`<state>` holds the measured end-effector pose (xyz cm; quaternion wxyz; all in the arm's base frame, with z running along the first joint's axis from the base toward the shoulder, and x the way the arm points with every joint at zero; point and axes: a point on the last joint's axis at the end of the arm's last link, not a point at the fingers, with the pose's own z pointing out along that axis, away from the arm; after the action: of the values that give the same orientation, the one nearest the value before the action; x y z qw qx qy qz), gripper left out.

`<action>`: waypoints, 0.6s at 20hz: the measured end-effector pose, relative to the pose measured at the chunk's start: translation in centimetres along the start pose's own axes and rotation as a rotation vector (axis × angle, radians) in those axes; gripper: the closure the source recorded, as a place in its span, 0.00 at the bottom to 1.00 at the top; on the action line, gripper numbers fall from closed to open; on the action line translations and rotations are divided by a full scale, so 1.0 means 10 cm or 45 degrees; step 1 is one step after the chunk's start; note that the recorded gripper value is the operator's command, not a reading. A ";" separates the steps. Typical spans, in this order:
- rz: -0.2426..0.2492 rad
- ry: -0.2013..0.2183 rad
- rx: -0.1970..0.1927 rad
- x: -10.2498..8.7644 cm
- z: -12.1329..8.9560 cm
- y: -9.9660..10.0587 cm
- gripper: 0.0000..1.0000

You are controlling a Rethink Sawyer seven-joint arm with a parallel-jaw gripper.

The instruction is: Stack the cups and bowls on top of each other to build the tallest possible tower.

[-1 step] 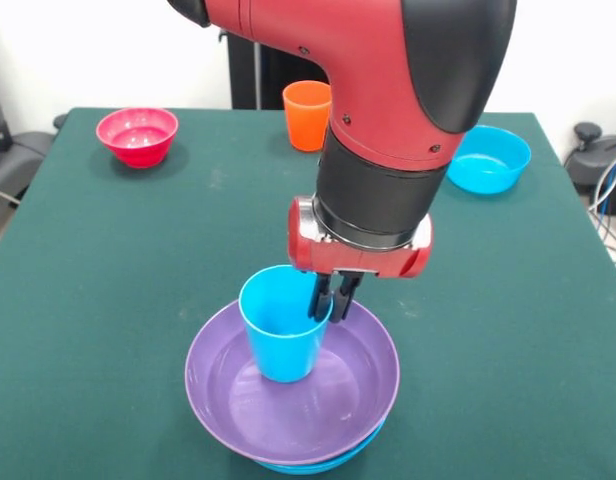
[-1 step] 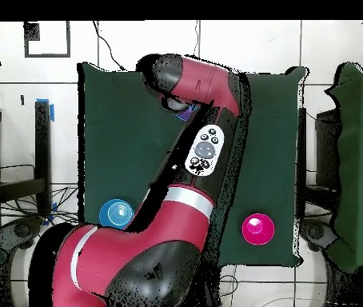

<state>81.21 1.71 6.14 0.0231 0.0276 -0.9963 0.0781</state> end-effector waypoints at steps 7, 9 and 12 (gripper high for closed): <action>-0.004 0.003 -0.014 0.00 0.04 0.05 1.00; -0.005 0.003 -0.019 0.00 0.05 0.06 1.00; -0.006 0.002 -0.025 0.00 0.05 0.08 1.00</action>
<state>81.17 2.38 5.54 0.0243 0.0295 -0.9969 0.0684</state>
